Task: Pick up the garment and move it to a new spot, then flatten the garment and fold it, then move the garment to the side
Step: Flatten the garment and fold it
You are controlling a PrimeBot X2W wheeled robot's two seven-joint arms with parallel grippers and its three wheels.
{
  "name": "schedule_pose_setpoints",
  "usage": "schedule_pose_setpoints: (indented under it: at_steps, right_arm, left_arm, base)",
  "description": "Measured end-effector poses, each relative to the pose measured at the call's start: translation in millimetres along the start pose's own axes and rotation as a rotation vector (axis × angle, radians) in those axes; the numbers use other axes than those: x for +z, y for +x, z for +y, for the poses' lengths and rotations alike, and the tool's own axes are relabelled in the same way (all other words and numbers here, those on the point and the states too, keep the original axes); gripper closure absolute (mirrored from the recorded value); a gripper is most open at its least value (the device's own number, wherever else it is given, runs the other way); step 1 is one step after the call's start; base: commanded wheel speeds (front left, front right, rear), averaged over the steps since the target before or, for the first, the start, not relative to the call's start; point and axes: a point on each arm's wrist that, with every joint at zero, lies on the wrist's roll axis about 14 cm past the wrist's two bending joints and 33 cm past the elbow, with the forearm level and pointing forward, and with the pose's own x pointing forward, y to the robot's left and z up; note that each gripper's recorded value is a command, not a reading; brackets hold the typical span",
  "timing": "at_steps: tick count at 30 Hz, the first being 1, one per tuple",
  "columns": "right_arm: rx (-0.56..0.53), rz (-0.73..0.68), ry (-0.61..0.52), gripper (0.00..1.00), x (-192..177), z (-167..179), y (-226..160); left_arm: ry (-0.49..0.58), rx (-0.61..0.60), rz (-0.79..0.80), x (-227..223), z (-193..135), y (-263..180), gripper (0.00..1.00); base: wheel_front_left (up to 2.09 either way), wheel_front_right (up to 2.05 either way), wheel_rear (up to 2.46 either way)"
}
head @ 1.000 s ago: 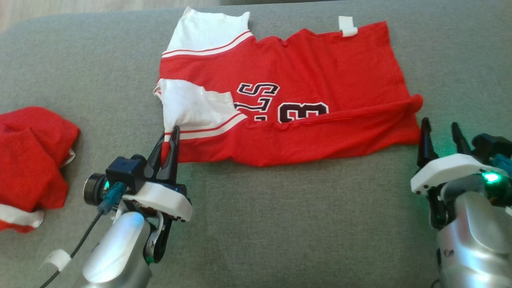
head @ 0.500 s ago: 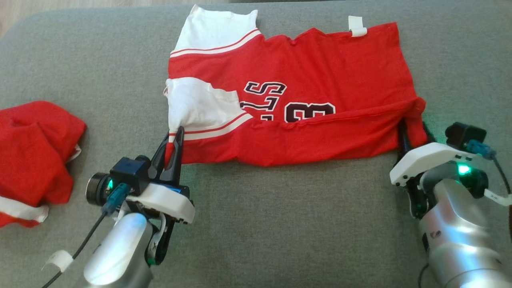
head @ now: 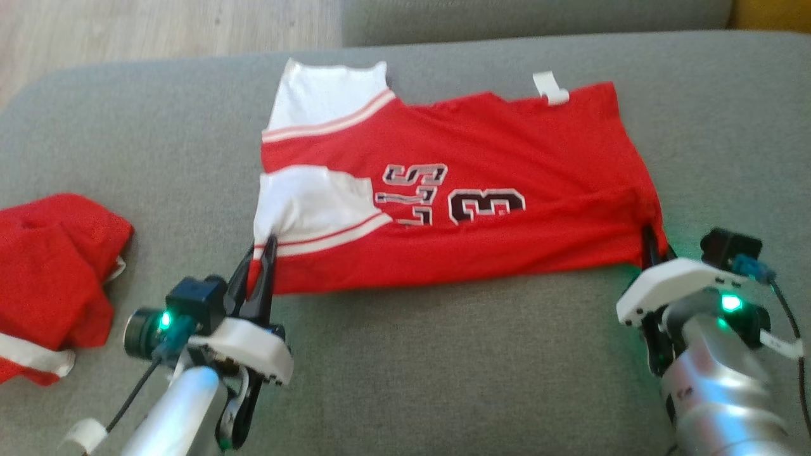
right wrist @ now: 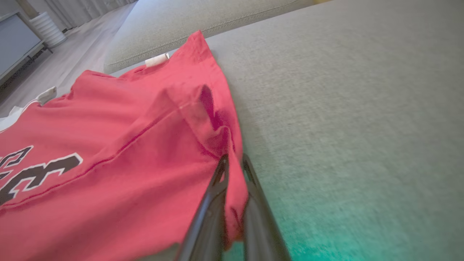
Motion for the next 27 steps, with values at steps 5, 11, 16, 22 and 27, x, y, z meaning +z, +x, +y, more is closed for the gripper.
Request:
schedule_pose_setpoints:
  at_steps: [5, 11, 16, 22, 27]
  right_arm:
    - [-0.039, -0.003, 0.029, 1.0, -6.1, -14.2, -18.5]
    - [-0.073, 0.036, 0.066, 1.0, -23.9, -27.6, -40.1]
    - [-0.077, 0.051, 0.078, 1.0, -31.4, -32.2, -49.5]
    - [-0.068, 0.04, 0.101, 0.0, -33.5, -31.9, -51.9]
    - [-0.063, -0.014, 0.095, 0.0, -21.3, -32.8, -50.9]
  left_arm:
    - [-0.008, -0.005, 0.032, -9.0, -2.8, -15.2, 1.0]
    - [0.01, -0.076, 0.09, -23.6, -23.6, -35.5, 1.0]
    - [0.003, -0.113, 0.115, -30.8, -39.3, -45.6, 1.0]
    - [-0.001, -0.127, 0.126, -36.8, -45.3, -41.8, 0.0]
    - [0.002, -0.119, 0.073, -25.8, -43.0, -29.5, 0.0]
  base:
    - [0.0, 0.0, 0.0]
    - [0.0, 0.0, 0.0]
    - [0.0, 0.0, 0.0]
    - [0.0, 0.0, 0.0]
    - [0.0, 0.0, 0.0]
